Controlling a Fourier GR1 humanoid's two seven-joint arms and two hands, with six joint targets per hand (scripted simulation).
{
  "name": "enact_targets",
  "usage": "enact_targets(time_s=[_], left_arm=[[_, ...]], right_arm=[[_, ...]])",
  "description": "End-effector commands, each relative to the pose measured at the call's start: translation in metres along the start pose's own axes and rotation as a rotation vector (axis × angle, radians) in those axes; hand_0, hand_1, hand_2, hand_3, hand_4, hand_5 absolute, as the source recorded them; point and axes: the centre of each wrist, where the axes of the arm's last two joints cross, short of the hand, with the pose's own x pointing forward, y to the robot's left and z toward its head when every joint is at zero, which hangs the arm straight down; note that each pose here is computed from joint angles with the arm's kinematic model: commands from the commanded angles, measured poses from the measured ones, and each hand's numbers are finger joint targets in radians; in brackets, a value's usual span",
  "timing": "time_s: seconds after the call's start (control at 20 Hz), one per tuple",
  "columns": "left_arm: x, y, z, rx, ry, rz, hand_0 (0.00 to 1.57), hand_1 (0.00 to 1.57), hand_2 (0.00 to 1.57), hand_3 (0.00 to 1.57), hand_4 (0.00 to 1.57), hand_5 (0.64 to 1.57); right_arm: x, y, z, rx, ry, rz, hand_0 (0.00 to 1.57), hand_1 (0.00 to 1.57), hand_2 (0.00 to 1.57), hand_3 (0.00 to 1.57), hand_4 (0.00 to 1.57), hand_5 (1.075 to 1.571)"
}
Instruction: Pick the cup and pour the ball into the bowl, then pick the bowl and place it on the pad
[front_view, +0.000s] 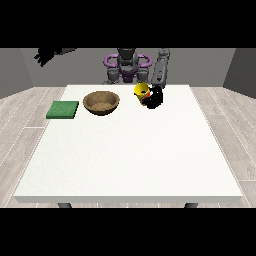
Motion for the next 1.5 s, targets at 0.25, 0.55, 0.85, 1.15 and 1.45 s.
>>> enact_targets(time_s=[0.25,0.55,0.85,1.15,1.45], left_arm=[[0.038,-0.044,-0.023,-0.069,-0.126,-0.553,1.36,1.36,1.57,1.57,1.45,1.533],[0.064,-0.086,-0.025,-0.19,-0.089,-0.759,1.36,1.36,1.57,1.57,1.45,1.533],[0.102,-0.117,-0.034,-0.241,-0.125,-1.001,1.36,1.36,1.57,1.57,1.47,1.529],[0.132,-0.129,-0.049,-0.165,-0.257,-1.301,1.46,1.46,1.57,1.57,1.26,1.557],[0.164,-0.147,-0.042,-0.201,-0.298,-1.544,0.73,0.73,1.57,1.57,1.01,1.57]], right_arm=[[-0.031,-0.006,0.001,-0.014,0.102,-0.025,0.0,0.0,0.0,0.17,0.64,1.562],[-0.052,-0.038,0.021,-0.072,0.181,-0.033,0.0,0.0,0.0,0.0,0.68,1.559],[-0.059,-0.049,0.017,-0.049,0.227,-0.069,0.0,0.0,0.0,0.0,0.69,1.558],[-0.065,-0.036,0.004,-0.045,0.206,-0.053,0.0,0.0,0.0,0.18,0.69,1.556],[-0.078,-0.008,-0.015,-0.015,0.222,-0.064,0.0,0.0,0.0,0.3,0.7,1.555]])
